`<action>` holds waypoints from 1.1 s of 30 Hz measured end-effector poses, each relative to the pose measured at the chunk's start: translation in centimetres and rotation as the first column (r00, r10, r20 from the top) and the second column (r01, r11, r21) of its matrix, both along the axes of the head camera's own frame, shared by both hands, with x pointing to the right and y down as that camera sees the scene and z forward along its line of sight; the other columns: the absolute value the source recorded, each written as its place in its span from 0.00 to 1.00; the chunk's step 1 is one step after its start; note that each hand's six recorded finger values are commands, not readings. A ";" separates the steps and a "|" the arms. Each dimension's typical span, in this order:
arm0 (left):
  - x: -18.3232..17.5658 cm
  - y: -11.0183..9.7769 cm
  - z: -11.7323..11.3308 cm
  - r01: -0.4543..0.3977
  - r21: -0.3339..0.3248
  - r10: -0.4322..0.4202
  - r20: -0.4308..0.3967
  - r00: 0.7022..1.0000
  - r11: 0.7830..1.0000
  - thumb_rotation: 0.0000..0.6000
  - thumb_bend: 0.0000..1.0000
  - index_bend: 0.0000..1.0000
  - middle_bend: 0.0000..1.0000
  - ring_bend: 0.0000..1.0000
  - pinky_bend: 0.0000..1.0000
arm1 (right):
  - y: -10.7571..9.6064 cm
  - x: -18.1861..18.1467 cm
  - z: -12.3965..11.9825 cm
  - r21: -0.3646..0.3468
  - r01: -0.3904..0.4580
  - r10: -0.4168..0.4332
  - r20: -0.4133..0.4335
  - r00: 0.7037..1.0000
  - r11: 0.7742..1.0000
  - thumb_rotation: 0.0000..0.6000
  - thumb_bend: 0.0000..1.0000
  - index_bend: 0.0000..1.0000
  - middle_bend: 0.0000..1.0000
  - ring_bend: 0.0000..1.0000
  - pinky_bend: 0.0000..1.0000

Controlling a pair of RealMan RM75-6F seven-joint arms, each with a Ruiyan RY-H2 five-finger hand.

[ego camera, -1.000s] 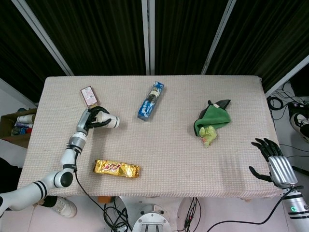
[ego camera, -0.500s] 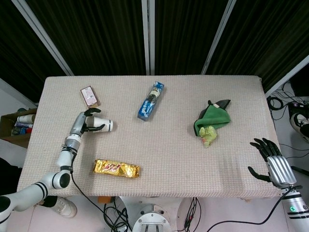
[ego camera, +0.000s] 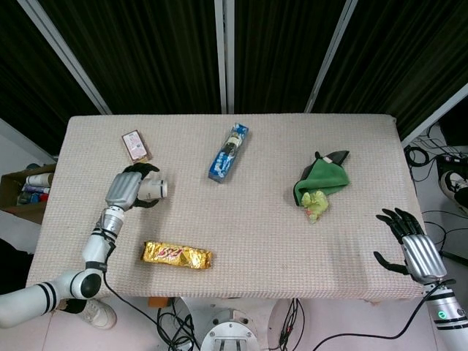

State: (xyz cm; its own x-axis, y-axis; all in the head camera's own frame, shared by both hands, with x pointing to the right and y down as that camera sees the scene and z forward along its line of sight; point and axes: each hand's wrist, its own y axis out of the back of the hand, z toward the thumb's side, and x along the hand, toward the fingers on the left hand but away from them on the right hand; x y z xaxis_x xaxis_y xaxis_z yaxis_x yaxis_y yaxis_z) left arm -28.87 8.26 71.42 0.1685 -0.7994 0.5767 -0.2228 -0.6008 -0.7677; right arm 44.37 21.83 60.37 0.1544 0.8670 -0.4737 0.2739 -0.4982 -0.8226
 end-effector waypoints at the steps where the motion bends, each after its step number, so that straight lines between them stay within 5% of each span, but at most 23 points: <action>1: 0.4 0.0 0.1 -0.026 0.003 0.026 0.035 0.999 1.000 1.00 0.17 0.24 0.19 0.13 0.17 | 0.0 0.1 0.0 0.000 -0.002 0.002 0.000 1.000 1.000 1.00 0.21 0.17 0.12 0.01 0.08; 6: 2.4 0.1 1.2 -0.146 -0.010 0.144 0.234 0.961 0.989 1.00 0.17 0.25 0.20 0.13 0.17 | 0.3 0.5 -0.1 0.002 -0.016 0.016 -0.002 1.000 1.000 1.00 0.21 0.17 0.12 0.01 0.08; 12: 4.6 0.3 2.8 -0.214 -0.027 0.204 0.436 0.876 0.976 1.00 0.17 0.30 0.23 0.13 0.17 | 0.4 1.0 -0.2 0.003 -0.029 0.029 -0.002 1.000 1.000 1.00 0.21 0.17 0.12 0.01 0.08; 17: 5.3 0.0 3.8 -0.205 -0.027 0.188 0.521 0.833 0.978 1.00 0.20 0.36 0.30 0.16 0.17 | 0.6 1.2 0.0 -0.002 -0.034 0.034 0.001 0.999 0.999 1.00 0.21 0.17 0.12 0.01 0.08; 23: 4.6 -1.0 4.0 -0.231 -0.001 0.185 0.601 0.777 0.973 1.00 0.34 0.45 0.46 0.28 0.19 | 0.7 1.4 0.0 -0.003 -0.042 0.042 0.002 0.999 0.999 1.00 0.21 0.17 0.12 0.01 0.08; 28: 4.4 -1.1 3.8 -0.208 0.024 0.159 0.564 0.811 0.978 1.00 0.34 0.48 0.50 0.33 0.20 | 0.8 1.5 0.0 -0.001 -0.045 0.045 0.004 0.999 0.999 1.00 0.21 0.17 0.12 0.01 0.08; 33: 4.4 -1.3 3.1 -0.085 0.089 0.045 0.378 0.925 0.992 1.00 0.34 0.47 0.47 0.33 0.20 | 0.9 1.5 -0.1 0.002 -0.045 0.045 0.004 0.999 0.999 1.00 0.21 0.17 0.12 0.01 0.08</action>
